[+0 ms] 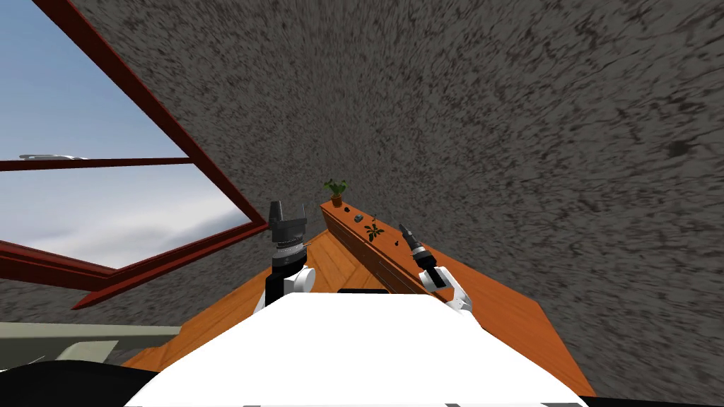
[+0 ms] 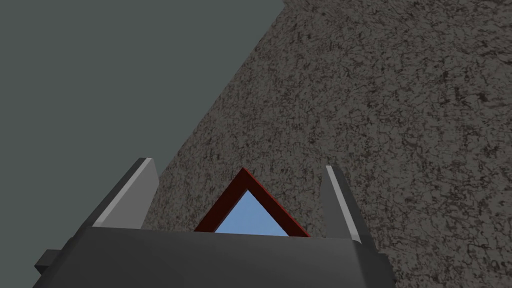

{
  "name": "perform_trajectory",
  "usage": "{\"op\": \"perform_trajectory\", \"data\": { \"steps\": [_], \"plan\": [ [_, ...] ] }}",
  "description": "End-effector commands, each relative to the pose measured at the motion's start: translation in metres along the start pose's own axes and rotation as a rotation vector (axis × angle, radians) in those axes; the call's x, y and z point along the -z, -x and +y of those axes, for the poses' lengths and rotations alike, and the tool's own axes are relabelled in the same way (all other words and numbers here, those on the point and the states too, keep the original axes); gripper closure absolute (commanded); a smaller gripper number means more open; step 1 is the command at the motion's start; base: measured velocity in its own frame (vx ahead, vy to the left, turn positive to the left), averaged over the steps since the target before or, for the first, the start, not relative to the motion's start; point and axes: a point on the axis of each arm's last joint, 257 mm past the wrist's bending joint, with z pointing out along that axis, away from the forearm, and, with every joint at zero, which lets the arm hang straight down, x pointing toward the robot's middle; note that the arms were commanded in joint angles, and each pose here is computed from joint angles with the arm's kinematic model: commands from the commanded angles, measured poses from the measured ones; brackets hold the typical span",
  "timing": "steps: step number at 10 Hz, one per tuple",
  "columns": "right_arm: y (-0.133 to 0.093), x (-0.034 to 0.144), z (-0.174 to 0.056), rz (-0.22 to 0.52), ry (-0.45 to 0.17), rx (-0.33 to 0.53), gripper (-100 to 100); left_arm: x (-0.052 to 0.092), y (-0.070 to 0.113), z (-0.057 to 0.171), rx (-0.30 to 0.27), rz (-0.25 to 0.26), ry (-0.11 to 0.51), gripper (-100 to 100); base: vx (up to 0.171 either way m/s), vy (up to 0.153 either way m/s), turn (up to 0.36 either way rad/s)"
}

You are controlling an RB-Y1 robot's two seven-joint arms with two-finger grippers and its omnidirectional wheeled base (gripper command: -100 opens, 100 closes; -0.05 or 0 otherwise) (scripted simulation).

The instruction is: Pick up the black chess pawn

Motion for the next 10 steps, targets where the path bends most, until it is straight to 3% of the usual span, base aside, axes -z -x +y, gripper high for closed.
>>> {"op": "perform_trajectory", "data": {
  "steps": [1, 2, 4, 7, 8, 9, 10],
  "plan": [
    [-0.018, 0.004, -0.022, 0.042, -0.057, 0.022, -100, 0.0, 0.0, 0.0, 0.0, 0.0, 0.0, 0, 0.002, -0.031, 0.099],
    [-0.023, 0.002, -0.031, 0.075, -0.072, 0.073, -100, 0.0, 0.0, 0.0, 0.0, 0.0, 0.0, 0, 0.002, -0.02, 0.168],
    [-0.031, 0.01, -0.049, 0.093, -0.111, 0.066, -100, 0.0, 0.0, 0.0, 0.0, 0.0, 0.0, 0, 0.003, -0.012, 0.055],
    [-0.049, 0.02, -0.09, 0.185, -0.192, 0.162, -100, 0.0, 0.0, 0.0, 0.0, 0.0, 0.0, 0, 0.005, -0.014, 0.185],
    [-0.054, 0.026, -0.102, 0.197, -0.217, 0.158, -100, 0.0, 0.0, 0.0, 0.0, 0.0, 0.0, 0, 0.009, -0.022, 0.129],
    [-0.062, 0.035, -0.123, 0.244, -0.259, 0.206, -100, 0.0, 0.0, 0.0, 0.0, 0.0, 0.0, 0, 0.005, -0.022, 0.253],
    [-0.064, 0.038, -0.128, 0.249, -0.27, 0.204, -100, 0.0, 0.0, 0.0, 0.0, 0.0, 0.0, 0, 0.007, -0.025, 0.106]
  ]
}}
